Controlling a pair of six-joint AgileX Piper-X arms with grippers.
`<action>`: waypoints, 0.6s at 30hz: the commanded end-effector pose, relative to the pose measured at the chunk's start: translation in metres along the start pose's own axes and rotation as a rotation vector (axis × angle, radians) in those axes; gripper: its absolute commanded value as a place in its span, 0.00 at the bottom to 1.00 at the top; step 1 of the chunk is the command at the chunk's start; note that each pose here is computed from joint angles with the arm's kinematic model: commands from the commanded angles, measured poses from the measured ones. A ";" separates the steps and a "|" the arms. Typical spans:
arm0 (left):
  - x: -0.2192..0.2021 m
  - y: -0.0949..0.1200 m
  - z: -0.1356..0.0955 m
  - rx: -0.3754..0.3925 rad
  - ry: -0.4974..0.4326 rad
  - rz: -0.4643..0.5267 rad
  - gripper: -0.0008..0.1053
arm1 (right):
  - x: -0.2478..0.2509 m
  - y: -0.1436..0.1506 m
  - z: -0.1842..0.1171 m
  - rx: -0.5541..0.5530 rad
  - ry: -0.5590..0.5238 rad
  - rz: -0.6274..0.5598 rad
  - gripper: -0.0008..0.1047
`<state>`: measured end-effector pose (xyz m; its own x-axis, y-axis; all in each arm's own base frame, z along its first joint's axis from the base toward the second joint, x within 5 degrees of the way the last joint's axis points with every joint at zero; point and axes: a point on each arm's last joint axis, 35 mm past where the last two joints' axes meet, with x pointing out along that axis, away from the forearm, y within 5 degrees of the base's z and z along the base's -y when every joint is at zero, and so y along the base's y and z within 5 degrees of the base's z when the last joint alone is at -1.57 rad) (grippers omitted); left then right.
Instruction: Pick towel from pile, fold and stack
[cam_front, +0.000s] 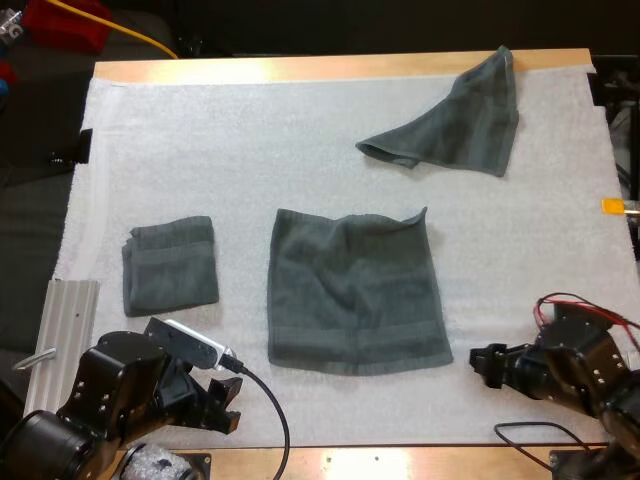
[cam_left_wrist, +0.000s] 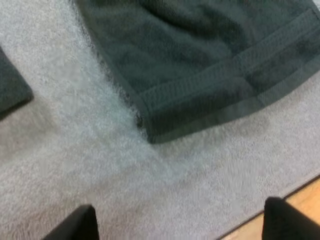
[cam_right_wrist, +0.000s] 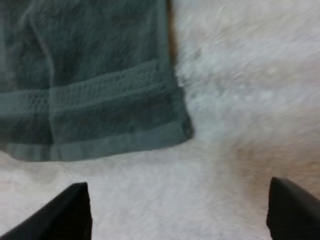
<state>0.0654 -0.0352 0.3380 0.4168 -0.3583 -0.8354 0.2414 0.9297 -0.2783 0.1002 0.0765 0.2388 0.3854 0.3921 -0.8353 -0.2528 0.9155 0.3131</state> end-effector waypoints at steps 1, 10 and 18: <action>-0.002 0.000 0.000 -0.008 -0.006 -0.004 0.62 | 0.005 -0.001 -0.001 0.031 -0.007 0.025 0.67; -0.002 -0.001 0.000 -0.008 -0.003 -0.014 0.62 | 0.043 -0.012 -0.021 0.168 -0.023 0.111 0.67; -0.002 -0.001 0.000 -0.001 0.001 -0.027 0.62 | 0.065 -0.020 -0.032 0.303 -0.077 0.176 0.67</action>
<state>0.0647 -0.0356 0.3378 0.4030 -0.3739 -0.8353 0.2479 0.9232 -0.2936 0.1009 0.0809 0.1631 0.4258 0.5302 -0.7332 -0.0551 0.8240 0.5639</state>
